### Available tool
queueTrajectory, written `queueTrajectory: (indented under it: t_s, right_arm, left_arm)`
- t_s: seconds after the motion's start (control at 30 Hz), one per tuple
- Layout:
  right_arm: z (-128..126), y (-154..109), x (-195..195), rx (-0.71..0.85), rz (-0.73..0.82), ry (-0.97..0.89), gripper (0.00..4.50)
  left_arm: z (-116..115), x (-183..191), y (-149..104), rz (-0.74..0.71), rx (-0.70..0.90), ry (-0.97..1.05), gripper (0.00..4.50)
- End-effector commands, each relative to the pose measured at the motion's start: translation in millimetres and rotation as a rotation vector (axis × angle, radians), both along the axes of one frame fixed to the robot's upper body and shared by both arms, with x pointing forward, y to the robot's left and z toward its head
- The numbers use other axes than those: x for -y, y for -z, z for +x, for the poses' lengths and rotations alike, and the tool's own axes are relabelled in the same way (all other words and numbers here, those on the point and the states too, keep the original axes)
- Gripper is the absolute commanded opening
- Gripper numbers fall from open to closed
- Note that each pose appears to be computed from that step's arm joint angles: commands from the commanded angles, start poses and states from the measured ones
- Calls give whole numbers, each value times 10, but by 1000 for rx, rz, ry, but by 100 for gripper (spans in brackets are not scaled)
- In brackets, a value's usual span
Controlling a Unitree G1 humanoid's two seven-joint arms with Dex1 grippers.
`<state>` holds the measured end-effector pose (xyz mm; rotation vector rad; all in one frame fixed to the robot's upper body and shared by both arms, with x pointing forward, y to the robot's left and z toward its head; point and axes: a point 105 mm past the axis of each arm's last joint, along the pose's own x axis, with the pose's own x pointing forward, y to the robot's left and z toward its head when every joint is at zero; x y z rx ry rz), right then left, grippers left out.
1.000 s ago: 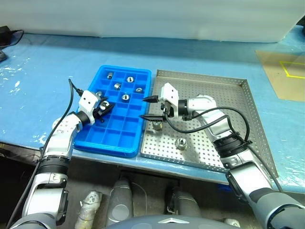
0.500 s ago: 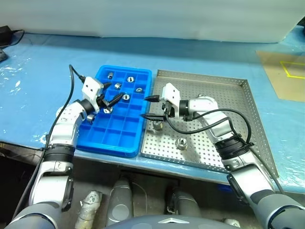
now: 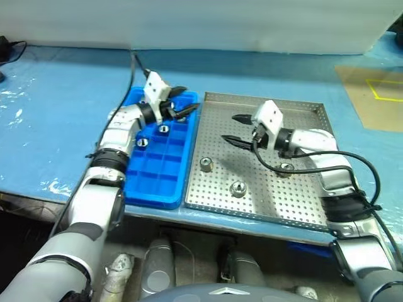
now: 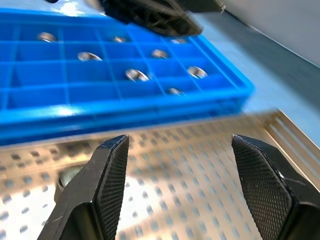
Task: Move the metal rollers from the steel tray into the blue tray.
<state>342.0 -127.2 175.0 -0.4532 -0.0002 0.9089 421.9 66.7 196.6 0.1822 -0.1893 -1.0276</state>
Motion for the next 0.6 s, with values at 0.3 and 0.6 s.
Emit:
queueTrajectory:
  t_s: [0.3,0.6]
  right_arm:
    - [-659,-10,534,-2,6,317,334]
    - [-884,20,621,-18,7,434,334]
  left_arm:
    - [-354,925,196,164,-5,386,367]
    - [-512,1352,462,241,-9,410,367]
